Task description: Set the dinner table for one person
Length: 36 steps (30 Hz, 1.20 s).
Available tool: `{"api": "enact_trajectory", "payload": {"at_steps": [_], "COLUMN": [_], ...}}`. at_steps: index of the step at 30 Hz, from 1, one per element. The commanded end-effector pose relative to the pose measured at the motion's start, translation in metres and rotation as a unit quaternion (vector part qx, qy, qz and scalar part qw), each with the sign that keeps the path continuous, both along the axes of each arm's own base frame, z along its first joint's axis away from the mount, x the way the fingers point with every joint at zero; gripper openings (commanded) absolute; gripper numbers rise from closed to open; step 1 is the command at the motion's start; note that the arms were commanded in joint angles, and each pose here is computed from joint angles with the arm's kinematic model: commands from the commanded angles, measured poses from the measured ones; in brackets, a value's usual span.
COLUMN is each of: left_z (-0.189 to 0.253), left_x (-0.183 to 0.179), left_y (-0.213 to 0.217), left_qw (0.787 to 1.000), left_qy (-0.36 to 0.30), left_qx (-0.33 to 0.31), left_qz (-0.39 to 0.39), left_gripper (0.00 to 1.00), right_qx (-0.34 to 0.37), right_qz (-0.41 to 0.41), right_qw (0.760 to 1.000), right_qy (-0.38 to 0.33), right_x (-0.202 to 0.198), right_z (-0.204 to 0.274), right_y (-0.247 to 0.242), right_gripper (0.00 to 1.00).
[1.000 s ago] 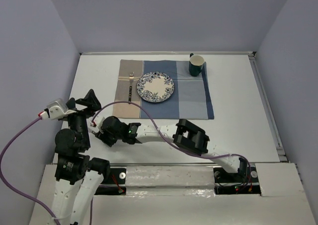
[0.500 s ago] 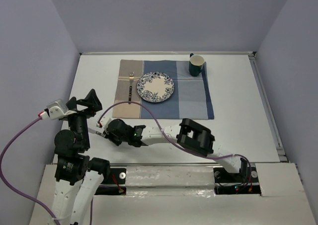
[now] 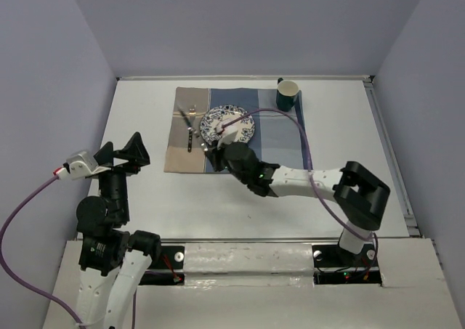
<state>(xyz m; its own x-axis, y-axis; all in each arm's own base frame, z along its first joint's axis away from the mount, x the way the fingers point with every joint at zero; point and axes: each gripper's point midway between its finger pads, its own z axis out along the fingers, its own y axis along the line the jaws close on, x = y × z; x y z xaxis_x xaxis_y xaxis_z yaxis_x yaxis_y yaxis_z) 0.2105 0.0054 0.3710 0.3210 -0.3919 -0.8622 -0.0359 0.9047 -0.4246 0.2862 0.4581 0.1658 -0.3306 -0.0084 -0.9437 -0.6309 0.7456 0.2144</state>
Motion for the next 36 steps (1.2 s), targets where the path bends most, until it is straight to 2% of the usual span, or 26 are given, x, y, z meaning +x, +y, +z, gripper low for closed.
{"api": "enact_trajectory", "payload": {"at_steps": [1,6,10,16,22,36], "left_z": [0.005,0.004,0.003,0.001,0.000,-0.002], "left_x": [0.005,0.007,0.007,0.008,0.009,0.013], "left_y": [-0.015,-0.025,-0.027,-0.028,-0.028,-0.027], "left_qw": [0.999,0.998,0.998,0.998,0.998,0.998], "left_qy": [-0.011,-0.008,-0.006,0.000,0.002,0.009], "left_qx": [0.005,0.012,0.013,0.015,0.016,0.018], "left_qz": [-0.037,-0.063,-0.067,-0.067,-0.067,-0.062], "left_gripper": [0.99,0.99,0.99,0.99,0.99,0.99], "right_qx": [0.062,0.006,-0.029,-0.051,-0.065,-0.076], "right_qz": [-0.168,-0.311,-0.352,-0.367,-0.349,-0.331], "right_qw": [0.984,0.950,0.935,0.928,0.933,0.938], "right_qy": [-0.023,-0.002,0.011,0.036,0.055,0.069], "right_x": [0.059,0.101,0.113,0.127,0.136,0.151], "right_z": [0.025,-0.013,-0.032,-0.060,-0.080,-0.096], "right_y": [-0.088,-0.197,-0.233,-0.249,-0.242,-0.237], "right_gripper": [0.00,0.00,0.00,0.00,0.00,0.00]}}
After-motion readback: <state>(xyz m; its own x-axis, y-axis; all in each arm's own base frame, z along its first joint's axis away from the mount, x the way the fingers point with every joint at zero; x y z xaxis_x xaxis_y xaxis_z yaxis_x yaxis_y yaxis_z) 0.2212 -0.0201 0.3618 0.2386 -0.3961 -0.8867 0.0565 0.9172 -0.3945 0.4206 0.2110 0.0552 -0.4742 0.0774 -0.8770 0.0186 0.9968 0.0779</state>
